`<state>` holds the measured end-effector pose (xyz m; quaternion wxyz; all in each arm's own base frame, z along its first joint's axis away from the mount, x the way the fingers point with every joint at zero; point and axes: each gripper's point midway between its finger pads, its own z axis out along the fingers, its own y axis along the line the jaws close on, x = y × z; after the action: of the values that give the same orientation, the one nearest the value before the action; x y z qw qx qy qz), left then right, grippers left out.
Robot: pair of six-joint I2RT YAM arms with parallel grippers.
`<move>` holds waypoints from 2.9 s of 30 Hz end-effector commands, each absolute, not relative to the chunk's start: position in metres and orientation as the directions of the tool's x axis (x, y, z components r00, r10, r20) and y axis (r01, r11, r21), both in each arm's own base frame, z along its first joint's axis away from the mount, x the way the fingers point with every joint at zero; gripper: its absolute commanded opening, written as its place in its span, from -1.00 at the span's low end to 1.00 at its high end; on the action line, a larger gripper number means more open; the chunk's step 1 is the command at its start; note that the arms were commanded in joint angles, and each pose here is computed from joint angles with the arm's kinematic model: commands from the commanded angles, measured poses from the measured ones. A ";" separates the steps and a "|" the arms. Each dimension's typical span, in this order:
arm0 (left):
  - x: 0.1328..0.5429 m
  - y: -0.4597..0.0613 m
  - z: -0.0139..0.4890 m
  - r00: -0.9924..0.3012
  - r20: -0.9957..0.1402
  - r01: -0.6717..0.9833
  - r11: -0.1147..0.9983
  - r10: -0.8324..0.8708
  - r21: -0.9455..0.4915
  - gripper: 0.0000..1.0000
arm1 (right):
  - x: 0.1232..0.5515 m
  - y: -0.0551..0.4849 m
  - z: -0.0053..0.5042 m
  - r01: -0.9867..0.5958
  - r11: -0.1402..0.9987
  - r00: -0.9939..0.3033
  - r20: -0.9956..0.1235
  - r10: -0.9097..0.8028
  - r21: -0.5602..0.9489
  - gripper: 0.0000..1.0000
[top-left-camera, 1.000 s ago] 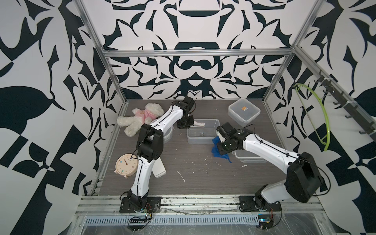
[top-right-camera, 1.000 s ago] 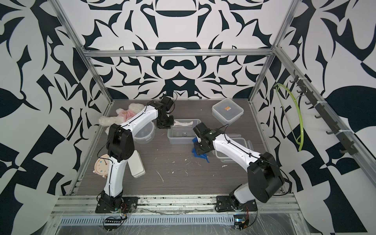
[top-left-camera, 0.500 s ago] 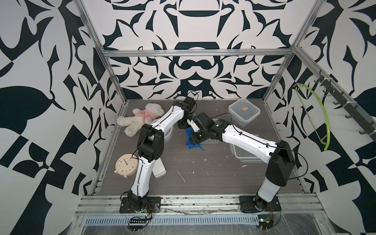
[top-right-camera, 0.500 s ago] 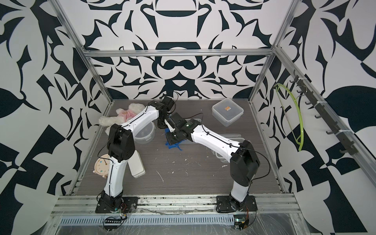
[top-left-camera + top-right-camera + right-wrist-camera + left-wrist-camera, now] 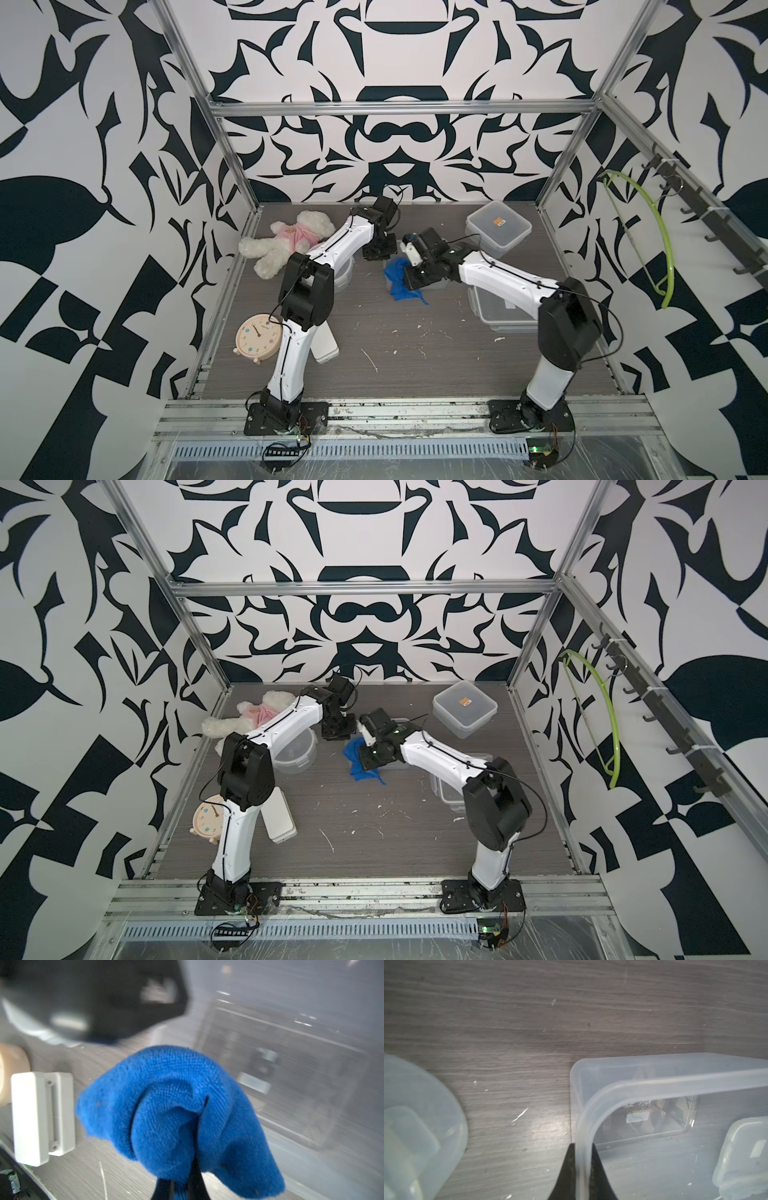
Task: Wipe the insides of the lunch boxes
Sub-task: Wipe the dirt inside the lunch box.
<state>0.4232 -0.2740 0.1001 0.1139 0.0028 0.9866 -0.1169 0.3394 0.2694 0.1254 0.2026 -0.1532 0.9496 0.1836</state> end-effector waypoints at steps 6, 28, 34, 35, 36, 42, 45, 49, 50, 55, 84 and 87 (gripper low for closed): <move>0.403 -0.273 0.104 -0.983 -0.179 0.067 0.973 0.027 -0.220 -1.00 | 0.352 0.126 0.130 -0.097 0.982 -0.900 -0.435 -0.016 0.164 -1.00; 0.406 -0.274 0.113 -0.982 -0.189 0.060 0.974 0.018 -0.219 -1.00 | 0.392 0.346 0.097 -0.402 0.863 -0.883 -0.379 -0.276 0.307 -1.00; 0.402 -0.277 0.114 -0.982 -0.186 0.067 0.971 0.023 -0.232 -1.00 | 0.417 0.344 0.054 -0.347 0.882 -0.907 -0.354 -0.229 0.318 -1.00; 0.401 -0.277 0.114 -0.982 -0.185 0.069 0.971 0.026 -0.230 -1.00 | 0.423 0.340 0.051 -0.327 0.889 -0.912 -0.353 -0.208 0.321 -1.00; 0.400 -0.277 0.114 -0.982 -0.184 0.071 0.971 0.028 -0.230 -1.00 | 0.430 0.333 0.049 -0.301 0.900 -0.916 -0.357 -0.181 0.317 -1.00; 0.396 -0.273 0.113 -0.982 -0.185 0.078 0.973 0.037 -0.217 -1.00 | 0.466 0.265 0.057 -0.112 0.945 -0.907 -0.420 0.028 0.306 -1.00; 0.395 -0.272 0.111 -0.983 -0.182 0.077 0.975 0.039 -0.210 -1.00 | 0.476 0.230 0.069 -0.050 0.949 -0.890 -0.445 0.100 0.311 -1.00; 0.396 -0.270 0.110 -0.983 -0.181 0.075 0.976 0.037 -0.203 -1.00 | 0.483 0.192 0.078 -0.002 0.961 -0.878 -0.460 0.131 0.278 -1.00; 0.396 -0.269 0.110 -0.982 -0.183 0.073 0.977 0.036 -0.199 -1.00 | 0.484 0.184 0.079 0.009 0.962 -0.876 -0.462 0.139 0.271 -1.00; 0.396 -0.270 0.110 -0.983 -0.182 0.073 0.977 0.035 -0.201 -1.00 | 0.484 0.183 0.085 0.007 0.966 -0.868 -0.478 0.134 0.259 -1.00; 0.391 -0.283 0.097 -0.987 -0.148 0.097 0.976 0.068 -0.197 -1.00 | 0.489 0.087 0.156 0.055 0.949 -0.850 -0.513 -0.119 -0.311 -1.00; 0.393 -0.282 0.097 -0.986 -0.154 0.094 0.977 0.065 -0.191 -1.00 | 0.471 0.095 0.140 -0.051 0.921 -0.891 -0.399 -0.217 -0.387 -1.00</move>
<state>0.4229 -0.3057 0.1117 0.1424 0.0181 0.9791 -0.1438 0.4710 0.1329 0.1219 0.2253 -0.0402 0.9713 -0.0645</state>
